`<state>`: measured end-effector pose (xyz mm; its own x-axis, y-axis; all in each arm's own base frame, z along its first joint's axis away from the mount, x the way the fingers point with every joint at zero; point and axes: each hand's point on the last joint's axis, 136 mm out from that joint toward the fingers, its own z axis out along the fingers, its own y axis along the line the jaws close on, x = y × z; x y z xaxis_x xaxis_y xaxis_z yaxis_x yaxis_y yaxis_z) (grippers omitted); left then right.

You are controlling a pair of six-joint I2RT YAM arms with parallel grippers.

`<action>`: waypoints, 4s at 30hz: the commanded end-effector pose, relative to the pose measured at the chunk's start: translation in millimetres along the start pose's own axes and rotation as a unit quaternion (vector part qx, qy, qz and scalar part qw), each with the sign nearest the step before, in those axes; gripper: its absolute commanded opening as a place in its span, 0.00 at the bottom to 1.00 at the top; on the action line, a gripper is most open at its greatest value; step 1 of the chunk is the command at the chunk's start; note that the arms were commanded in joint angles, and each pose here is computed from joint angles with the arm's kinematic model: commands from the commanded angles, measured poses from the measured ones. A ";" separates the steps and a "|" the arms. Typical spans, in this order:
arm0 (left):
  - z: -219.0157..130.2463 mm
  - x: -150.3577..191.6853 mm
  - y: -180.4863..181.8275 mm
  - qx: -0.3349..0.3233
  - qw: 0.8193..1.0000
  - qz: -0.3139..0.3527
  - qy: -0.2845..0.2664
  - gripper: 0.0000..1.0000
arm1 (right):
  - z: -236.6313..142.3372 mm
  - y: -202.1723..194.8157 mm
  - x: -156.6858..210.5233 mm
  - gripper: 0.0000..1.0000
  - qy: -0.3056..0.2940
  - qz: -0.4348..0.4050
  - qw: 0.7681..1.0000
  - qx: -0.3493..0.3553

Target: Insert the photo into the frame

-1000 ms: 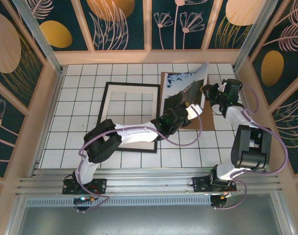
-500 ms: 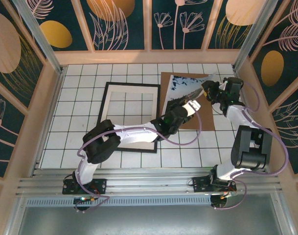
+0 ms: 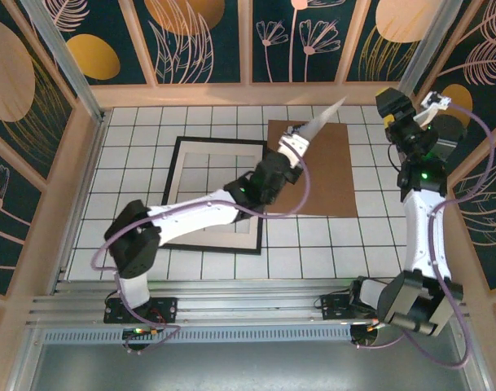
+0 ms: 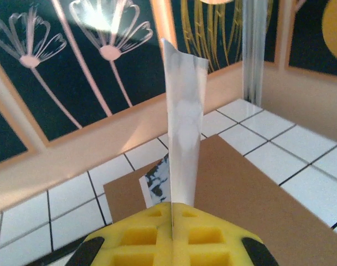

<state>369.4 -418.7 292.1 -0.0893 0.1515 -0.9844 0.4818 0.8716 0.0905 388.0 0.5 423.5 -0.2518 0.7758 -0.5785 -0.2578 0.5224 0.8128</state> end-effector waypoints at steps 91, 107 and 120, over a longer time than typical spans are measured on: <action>-153.5 184.5 250.0 -0.253 0.877 -0.389 0.129 0.93 | 80.7 -151.2 348.6 0.00 0.395 0.023 0.910 0.120; -181.2 72.3 364.7 -0.345 0.865 -0.364 -0.016 0.98 | 118.3 114.1 317.5 0.00 0.378 -0.001 0.912 -0.162; -244.4 27.1 391.2 -0.420 0.826 -0.353 -0.126 0.99 | 111.0 139.6 391.3 0.00 0.443 0.052 0.872 -0.200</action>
<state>347.9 31.0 325.5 0.0908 -0.5644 -0.8205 -0.3813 0.7414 -0.5522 354.4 414.5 337.8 -0.8457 0.1454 -0.5135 -0.4891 0.1737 0.8548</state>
